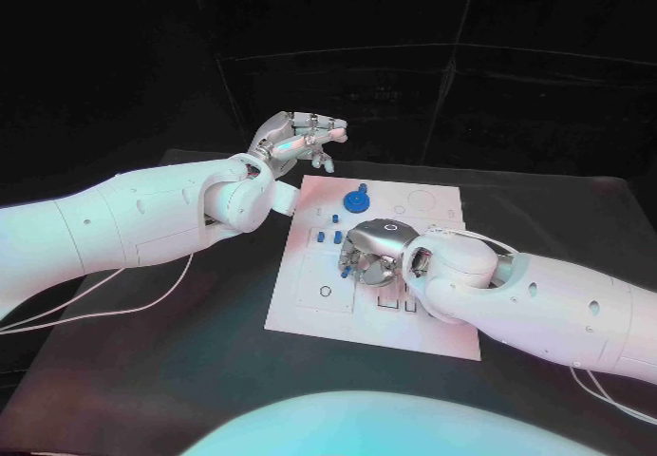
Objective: Assemble the parts on the task board
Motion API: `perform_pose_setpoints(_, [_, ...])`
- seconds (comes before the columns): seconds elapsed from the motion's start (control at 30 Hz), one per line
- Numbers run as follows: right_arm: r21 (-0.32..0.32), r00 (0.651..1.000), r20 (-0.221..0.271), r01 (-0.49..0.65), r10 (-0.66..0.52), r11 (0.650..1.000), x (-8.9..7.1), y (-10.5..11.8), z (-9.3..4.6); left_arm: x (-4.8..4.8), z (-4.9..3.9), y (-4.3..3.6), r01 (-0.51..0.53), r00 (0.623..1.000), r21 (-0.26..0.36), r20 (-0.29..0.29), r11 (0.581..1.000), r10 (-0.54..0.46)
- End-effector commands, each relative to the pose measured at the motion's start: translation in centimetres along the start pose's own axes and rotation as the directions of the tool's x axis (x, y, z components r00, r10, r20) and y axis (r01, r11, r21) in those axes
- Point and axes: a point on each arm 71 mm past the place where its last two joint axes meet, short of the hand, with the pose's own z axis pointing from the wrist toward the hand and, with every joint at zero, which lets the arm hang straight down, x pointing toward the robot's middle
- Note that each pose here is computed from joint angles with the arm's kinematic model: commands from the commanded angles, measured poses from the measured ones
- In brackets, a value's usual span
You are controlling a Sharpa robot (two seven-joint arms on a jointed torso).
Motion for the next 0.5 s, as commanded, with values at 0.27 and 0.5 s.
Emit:
perform_pose_setpoints(0.27, [0.002, 0.999, -0.032, 0.031, -0.031, 1.000, 0.21, 0.19, 0.28, 0.09, 0.02, -0.10, 0.008, 1.000, 0.000, -0.012, 1.000, -0.008])
perform_pose_setpoints(0.5, [-0.003, 0.999, -0.042, 0.033, -0.033, 0.999, 0.33, 0.35, 0.42, 0.12, 0.05, -0.07, 0.009, 1.000, -0.004, -0.014, 1.000, -0.009])
